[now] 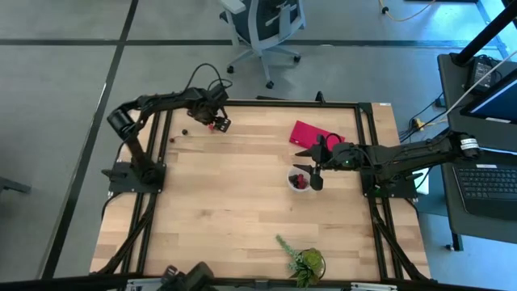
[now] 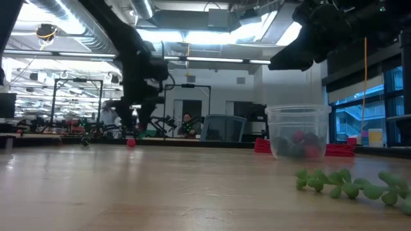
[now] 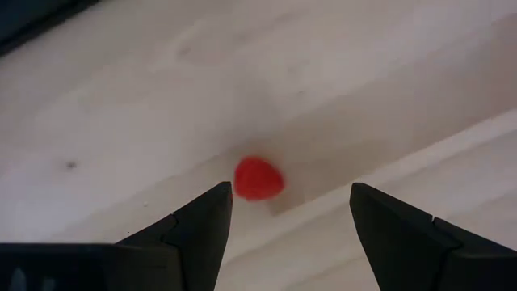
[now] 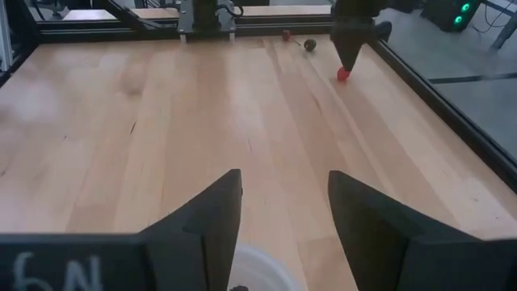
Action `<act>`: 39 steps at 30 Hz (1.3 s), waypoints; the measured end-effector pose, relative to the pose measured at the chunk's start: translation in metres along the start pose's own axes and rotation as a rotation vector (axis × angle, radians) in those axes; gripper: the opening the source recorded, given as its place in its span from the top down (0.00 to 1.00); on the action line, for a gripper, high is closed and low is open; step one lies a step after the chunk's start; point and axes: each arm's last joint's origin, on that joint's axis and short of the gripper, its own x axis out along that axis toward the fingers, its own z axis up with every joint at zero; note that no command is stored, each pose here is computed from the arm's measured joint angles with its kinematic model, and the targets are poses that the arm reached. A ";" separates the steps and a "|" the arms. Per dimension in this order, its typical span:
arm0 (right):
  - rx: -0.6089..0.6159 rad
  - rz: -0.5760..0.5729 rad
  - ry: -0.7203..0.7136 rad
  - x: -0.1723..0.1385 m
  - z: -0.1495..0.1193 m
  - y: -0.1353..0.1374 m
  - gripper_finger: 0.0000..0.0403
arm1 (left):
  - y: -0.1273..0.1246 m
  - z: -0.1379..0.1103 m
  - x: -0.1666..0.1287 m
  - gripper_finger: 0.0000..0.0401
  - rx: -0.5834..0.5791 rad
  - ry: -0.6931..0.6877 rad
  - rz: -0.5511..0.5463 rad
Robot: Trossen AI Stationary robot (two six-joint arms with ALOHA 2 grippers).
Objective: Pick and placing Produce into tupperware
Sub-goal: Put the red raspberry into the transparent container
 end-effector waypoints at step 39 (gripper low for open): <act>0.016 -0.001 0.034 0.000 -0.003 0.000 0.53 | 0.004 0.003 0.039 0.41 -0.070 0.076 0.076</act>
